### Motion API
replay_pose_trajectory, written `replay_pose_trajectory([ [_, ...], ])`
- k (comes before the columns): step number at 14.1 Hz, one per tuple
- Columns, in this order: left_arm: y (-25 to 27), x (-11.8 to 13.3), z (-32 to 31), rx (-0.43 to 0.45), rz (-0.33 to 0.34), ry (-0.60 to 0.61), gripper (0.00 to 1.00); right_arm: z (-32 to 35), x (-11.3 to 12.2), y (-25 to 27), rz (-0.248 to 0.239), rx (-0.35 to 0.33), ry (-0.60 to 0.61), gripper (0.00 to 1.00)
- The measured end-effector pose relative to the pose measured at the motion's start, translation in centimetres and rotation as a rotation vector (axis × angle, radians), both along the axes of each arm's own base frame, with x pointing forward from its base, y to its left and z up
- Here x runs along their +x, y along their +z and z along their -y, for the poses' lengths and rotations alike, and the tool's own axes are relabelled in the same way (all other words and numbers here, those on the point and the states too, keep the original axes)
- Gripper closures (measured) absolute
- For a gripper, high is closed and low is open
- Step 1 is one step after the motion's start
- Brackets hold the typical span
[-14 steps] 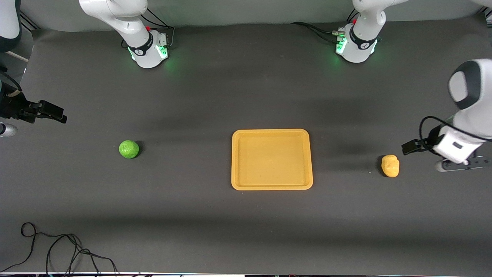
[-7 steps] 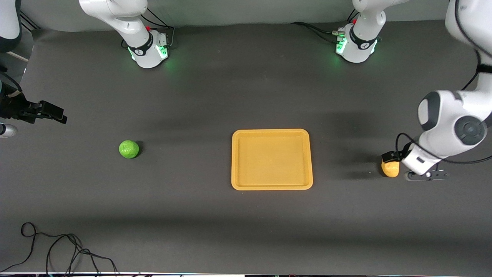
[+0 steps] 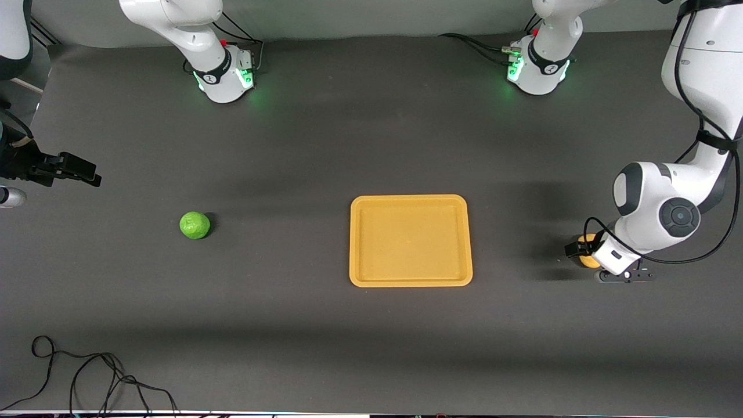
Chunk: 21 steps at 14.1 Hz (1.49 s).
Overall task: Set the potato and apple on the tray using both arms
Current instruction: 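Close the left gripper on the potato and lift it, then carry the potato over the yellow tray and lower it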
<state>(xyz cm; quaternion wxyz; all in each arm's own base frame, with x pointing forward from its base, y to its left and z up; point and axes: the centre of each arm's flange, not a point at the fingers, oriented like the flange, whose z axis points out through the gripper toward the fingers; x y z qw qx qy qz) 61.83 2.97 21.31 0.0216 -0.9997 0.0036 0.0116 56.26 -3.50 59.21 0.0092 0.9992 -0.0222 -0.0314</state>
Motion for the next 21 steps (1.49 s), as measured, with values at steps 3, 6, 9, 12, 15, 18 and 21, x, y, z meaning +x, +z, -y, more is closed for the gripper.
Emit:
replay_pose_trajectory([
  [3, -0.6, 0.0, 0.0, 0.034, 0.004, -0.019, 0.00, 0.0, 0.0, 0.0, 0.000, 0.000, 0.000, 0.00],
  [6, -2.3, -0.1, 0.2, 0.024, 0.005, -0.020, 0.00, 0.0, 0.0, 0.0, 0.001, 0.000, 0.000, 0.00],
  [9, -3.0, -0.2, 0.3, 0.019, 0.004, -0.004, 0.15, 0.0, 0.0, 0.0, 0.002, 0.000, 0.000, 0.00],
  [12, -2.2, 0.5, 0.2, 0.021, 0.026, 0.041, 0.37, 0.0, 0.0, 0.0, 0.002, 0.000, 0.000, 0.00],
  [15, -0.3, 1.1, 1.0, 0.030, 0.049, 0.100, 0.37, 0.0, 0.0, 0.0, 0.002, 0.000, 0.000, 0.00],
  [18, 4.2, 1.4, 5.0, 0.062, 0.054, 0.154, 0.37, 0.0, 0.0, 0.0, 0.002, 0.000, 0.000, 0.00],
  [21, 10.6, 0.8, 12.4, 0.099, 0.061, 0.192, 0.37, 0.0, 0.1, 0.0, 0.002, 0.000, 0.000, 0.00],
])
